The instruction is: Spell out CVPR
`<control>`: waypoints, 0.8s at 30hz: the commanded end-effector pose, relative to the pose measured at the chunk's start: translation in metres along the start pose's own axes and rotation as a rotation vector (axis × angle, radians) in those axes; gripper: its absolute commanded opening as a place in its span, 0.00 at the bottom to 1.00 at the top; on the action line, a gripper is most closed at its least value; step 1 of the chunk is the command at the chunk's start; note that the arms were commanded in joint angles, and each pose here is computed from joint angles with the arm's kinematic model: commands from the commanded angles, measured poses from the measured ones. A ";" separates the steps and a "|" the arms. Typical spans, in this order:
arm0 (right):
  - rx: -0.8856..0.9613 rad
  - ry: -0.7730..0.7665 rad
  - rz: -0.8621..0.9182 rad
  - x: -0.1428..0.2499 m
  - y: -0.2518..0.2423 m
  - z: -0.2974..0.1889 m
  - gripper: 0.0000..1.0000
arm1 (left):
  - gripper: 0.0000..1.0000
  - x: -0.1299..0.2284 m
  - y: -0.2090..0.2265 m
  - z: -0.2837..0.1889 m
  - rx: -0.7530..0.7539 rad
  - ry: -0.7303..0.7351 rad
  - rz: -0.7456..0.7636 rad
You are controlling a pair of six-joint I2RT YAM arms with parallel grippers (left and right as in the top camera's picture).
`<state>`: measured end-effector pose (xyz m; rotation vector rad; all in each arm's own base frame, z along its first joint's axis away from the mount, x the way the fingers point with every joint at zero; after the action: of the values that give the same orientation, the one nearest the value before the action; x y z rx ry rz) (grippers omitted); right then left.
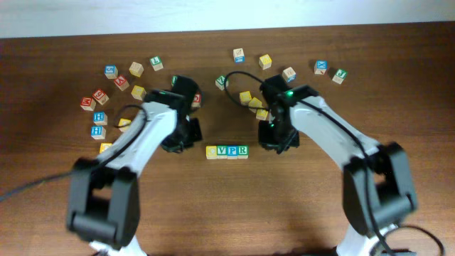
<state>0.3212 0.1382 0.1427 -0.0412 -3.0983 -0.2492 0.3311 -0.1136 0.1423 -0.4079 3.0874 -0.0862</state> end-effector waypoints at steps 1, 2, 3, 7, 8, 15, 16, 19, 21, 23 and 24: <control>0.009 -0.152 -0.020 0.024 -0.005 -0.072 0.18 | 0.09 -0.006 0.030 -0.072 0.056 -0.179 -0.064; 0.026 -0.170 -0.025 0.033 -0.007 -0.084 0.20 | 0.13 -0.004 0.040 -0.084 0.062 -0.198 -0.087; 0.050 -0.196 -0.042 0.048 -0.008 -0.101 0.23 | 0.24 -0.002 0.049 -0.093 0.064 -0.208 -0.110; 0.037 -0.273 -0.142 0.098 0.002 -0.140 0.51 | 0.99 0.001 0.069 -0.102 0.045 -0.203 -0.165; 0.035 -0.295 -0.165 0.110 0.005 -0.148 0.76 | 0.99 0.001 0.069 -0.102 0.045 -0.203 -0.165; 0.063 -0.259 -0.189 0.135 0.000 -0.156 0.98 | 0.99 0.001 0.069 -0.102 0.047 -0.202 -0.165; 0.064 -0.258 -0.189 0.136 -0.001 -0.156 0.98 | 0.99 0.001 0.069 -0.102 0.047 -0.202 -0.165; 0.070 -0.248 -0.189 0.137 -0.002 -0.155 0.98 | 0.99 0.001 0.069 -0.102 0.047 -0.202 -0.165; 0.100 -0.201 -0.184 0.144 -0.007 -0.154 0.98 | 0.99 0.001 0.069 -0.102 0.047 -0.202 -0.165; 0.108 -0.204 -0.184 0.144 -0.008 -0.154 0.98 | 0.99 0.001 0.069 -0.102 0.047 -0.202 -0.165; 0.112 -0.206 -0.184 0.144 -0.008 -0.154 0.98 | 0.99 0.001 0.069 -0.102 0.047 -0.202 -0.165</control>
<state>0.1808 0.1094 0.2959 0.2453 -3.2967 -0.1055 0.3078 -0.0434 0.2369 -0.6259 2.8558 -0.1213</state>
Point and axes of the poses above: each gripper's point midway between its finger pads, its own z axis out along the fingers, its own y axis along the line the jaws close on, x = y × z, the point moved 9 cm from there along -z, back along the fingers, and after that the axes turned 4 degrees about -z, right-handed, at the moved point
